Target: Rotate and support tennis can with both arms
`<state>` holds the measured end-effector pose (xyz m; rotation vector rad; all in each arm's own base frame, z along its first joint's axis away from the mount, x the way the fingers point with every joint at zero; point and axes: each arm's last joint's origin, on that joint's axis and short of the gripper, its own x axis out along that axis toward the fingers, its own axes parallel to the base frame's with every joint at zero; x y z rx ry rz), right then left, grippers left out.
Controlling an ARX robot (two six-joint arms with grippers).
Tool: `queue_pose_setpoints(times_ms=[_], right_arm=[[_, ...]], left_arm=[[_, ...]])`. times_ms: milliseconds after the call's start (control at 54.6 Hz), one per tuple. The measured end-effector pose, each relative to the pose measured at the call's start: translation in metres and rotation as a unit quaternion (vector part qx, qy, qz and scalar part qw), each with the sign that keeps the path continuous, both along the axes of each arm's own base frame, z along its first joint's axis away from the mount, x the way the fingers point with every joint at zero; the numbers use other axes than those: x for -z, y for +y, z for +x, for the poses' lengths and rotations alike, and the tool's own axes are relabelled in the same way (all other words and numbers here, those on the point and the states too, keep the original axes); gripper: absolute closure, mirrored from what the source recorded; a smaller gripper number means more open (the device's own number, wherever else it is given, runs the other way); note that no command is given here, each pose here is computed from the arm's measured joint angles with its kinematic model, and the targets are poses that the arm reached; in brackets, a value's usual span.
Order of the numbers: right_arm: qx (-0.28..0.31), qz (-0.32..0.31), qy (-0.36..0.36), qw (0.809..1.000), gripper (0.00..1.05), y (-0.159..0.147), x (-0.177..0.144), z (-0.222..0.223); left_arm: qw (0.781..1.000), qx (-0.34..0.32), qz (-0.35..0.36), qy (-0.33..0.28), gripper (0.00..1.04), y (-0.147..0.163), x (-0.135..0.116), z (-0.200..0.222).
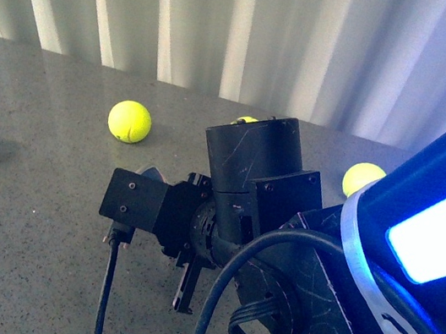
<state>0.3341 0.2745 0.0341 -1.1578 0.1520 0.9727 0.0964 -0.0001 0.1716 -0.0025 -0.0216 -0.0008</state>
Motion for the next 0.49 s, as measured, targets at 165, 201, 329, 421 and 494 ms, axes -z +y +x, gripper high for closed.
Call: queue_pose_setpoints(times_ms=[165,201,329,421,494], right_arm=[[-0.002,-0.010,0.007,1.000,0.93,-0.003,0.003,-0.003],[-0.002,-0.011,0.008,1.000,0.88,-0.003,0.003,-0.004],[0.000,-0.010,0.017,1.000,0.69,-0.005,0.006,-0.006],[0.006,-0.006,0.031,0.999,0.53,-0.007,0.009,-0.009],[0.009,-0.003,0.039,0.999,0.37,-0.008,0.008,-0.011]], left_arm=[[1.000,0.000,0.000,0.000,0.07,0.000,0.000,0.000],[1.000,0.000,0.000,0.000,0.07,0.000,0.000,0.000],[1.000,0.000,0.000,0.000,0.07,0.000,0.000,0.000],[1.000,0.000,0.000,0.000,0.07,0.000,0.000,0.000],[1.000,0.000,0.000,0.000,0.07,0.000,0.000,0.000]])
